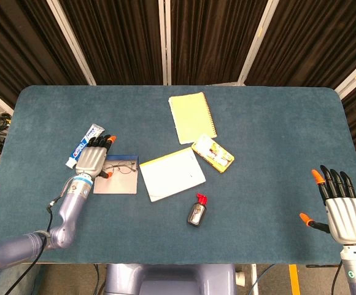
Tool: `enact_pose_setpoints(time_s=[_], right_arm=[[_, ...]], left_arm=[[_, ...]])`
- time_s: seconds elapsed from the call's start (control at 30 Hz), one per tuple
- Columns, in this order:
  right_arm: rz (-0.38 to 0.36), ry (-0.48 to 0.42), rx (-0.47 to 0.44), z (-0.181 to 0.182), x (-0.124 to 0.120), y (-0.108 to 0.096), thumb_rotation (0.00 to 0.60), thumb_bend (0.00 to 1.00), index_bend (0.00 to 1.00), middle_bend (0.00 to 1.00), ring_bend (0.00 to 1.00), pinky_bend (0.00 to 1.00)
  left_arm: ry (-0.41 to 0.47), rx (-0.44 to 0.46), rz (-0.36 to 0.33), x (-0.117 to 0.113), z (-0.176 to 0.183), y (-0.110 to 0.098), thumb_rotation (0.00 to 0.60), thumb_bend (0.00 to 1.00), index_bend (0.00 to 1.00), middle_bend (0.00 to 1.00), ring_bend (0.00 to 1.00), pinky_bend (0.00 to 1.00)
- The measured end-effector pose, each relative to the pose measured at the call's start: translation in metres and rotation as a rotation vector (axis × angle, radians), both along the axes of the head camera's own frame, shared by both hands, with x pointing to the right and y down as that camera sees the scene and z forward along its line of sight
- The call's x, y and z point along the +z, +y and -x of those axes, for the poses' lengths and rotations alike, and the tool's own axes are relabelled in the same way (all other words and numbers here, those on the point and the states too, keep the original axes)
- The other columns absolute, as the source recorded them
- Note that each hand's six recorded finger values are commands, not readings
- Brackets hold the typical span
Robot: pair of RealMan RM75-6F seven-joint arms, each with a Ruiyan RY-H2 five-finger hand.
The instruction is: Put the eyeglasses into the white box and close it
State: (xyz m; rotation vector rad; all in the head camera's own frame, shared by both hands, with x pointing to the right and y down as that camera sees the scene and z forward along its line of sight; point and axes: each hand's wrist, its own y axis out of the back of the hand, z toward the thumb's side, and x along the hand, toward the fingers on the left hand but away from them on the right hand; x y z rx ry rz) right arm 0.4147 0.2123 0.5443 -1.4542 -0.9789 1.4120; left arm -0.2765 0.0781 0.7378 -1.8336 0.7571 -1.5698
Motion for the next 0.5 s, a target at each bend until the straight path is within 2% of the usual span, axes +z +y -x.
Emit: enact_pose_setpoints(time_s=[0.2,0.5], right_arm=[[0.000,0.009,0.007,-0.002,0.001,-0.001,0.600,0.00,0.00,0.00,0.00,0.00],[0.006,0.027,0.016,-0.004,0.005,-0.001,0.600,0.00,0.00,0.00,0.00,0.00]], left_arm=[[0.013,0.019,0.016,0.013,-0.011,-0.004,0.600,0.19,0.00,0.00,0.00,0.00],[-0.015,0.024,0.016,0.023,-0.017,-0.015,0.600,0.20,0.00,0.00,0.00,0.00]])
